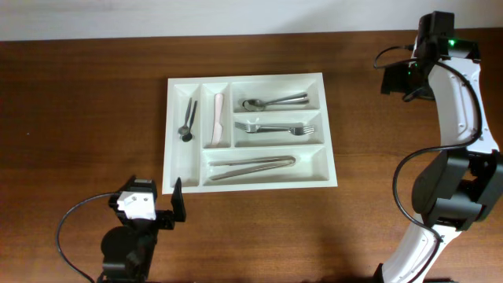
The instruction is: Pack container
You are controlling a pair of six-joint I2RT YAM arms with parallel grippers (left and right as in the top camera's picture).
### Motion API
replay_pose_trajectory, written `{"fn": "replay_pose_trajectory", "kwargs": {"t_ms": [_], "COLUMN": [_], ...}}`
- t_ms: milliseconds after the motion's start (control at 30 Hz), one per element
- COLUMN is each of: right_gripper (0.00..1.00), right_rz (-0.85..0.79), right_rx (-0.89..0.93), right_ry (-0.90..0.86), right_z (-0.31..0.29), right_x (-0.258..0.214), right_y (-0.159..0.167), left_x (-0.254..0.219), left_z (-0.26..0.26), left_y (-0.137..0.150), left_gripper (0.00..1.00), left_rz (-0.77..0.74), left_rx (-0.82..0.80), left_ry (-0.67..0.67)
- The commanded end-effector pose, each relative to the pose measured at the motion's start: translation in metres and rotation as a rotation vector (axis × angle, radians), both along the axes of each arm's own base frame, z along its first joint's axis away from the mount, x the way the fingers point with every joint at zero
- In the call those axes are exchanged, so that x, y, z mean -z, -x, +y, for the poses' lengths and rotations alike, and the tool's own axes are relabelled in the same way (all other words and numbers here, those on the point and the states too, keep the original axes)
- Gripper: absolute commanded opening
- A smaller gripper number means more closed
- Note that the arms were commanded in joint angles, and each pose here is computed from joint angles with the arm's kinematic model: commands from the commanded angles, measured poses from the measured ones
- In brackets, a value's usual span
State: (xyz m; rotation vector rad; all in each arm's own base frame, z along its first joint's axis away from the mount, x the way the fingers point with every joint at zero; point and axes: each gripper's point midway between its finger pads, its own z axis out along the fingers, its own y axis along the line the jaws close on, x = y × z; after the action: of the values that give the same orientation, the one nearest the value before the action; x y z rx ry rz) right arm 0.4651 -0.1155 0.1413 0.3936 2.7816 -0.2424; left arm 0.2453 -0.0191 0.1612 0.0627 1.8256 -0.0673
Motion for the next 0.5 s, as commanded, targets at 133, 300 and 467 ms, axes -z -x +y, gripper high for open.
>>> {"fn": "replay_pose_trajectory", "kwargs": {"t_ms": [133,300,467], "right_gripper": [0.99,0.99,0.99], "right_rz": [-0.027,-0.027,-0.027], "right_rx": [-0.013,-0.013,-0.013], "right_ry": [0.005,0.005,0.005], "right_z": [0.003,0.003,0.003], "right_x": [-0.012,-0.012,-0.012], "right_y": [-0.002,-0.002,-0.002], "left_x": [0.021,0.031,0.023], "left_z": [0.01,0.012,0.018], "left_y": [0.009,0.013,0.014], "left_gripper": [0.99,0.99,0.99], "left_rz": [0.024,0.035,-0.001], "left_rx": [-0.027,-0.033,-0.059], "left_ry": [-0.018,-0.022,-0.023]}}
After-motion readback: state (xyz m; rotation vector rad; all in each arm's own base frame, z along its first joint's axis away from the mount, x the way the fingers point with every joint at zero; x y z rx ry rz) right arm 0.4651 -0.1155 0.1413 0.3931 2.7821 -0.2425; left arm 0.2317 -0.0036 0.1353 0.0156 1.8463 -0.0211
